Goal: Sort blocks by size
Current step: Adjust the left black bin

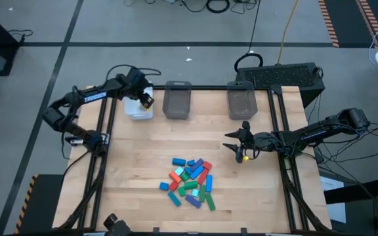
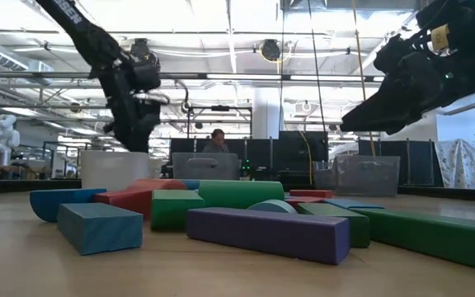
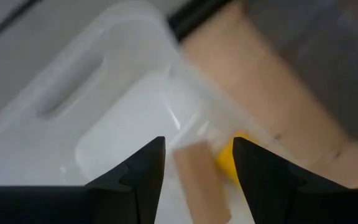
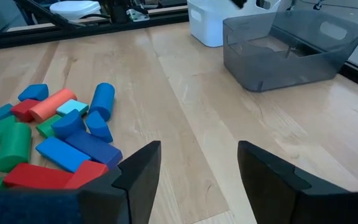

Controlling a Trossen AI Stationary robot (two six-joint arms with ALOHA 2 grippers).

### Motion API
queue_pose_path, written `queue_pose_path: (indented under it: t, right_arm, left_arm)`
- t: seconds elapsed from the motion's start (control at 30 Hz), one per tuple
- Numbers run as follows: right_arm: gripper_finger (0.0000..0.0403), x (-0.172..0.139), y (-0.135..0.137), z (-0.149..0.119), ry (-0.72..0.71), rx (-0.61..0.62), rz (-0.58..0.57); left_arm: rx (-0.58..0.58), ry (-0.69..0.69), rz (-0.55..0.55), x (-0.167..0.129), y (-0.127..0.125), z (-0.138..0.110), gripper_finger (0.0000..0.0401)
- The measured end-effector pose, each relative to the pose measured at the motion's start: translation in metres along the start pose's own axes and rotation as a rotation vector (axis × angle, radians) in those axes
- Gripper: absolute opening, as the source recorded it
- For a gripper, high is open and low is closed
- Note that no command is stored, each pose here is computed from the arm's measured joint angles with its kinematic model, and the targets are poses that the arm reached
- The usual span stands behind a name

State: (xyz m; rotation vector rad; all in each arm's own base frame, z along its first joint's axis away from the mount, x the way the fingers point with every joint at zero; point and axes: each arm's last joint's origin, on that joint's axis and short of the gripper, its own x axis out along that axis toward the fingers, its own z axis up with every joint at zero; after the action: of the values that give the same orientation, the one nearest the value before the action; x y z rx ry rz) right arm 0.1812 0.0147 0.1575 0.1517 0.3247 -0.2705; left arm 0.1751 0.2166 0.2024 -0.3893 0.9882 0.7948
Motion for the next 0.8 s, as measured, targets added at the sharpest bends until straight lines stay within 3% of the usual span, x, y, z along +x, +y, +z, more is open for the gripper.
queue_pose_path:
  t: [0.27,0.57,0.8]
  right_arm:
    - [0.0202,0.000,0.000,0.001,-0.009,-0.010,-0.002]
    - [0.0202,0.000,0.001,0.004,-0.037,-0.015,0.007]
    - [0.0202,0.000,0.001,0.005,-0.049,-0.030,0.009]
  left_arm:
    - [0.108,-0.153,-0.170,-0.020,-0.037,0.016,0.0192]
    - [0.316,-0.085,-0.034,-0.005,-0.073,0.009,0.0191]
    - [0.343,-0.058,-0.004,0.005,-0.081,0.006,0.0191]
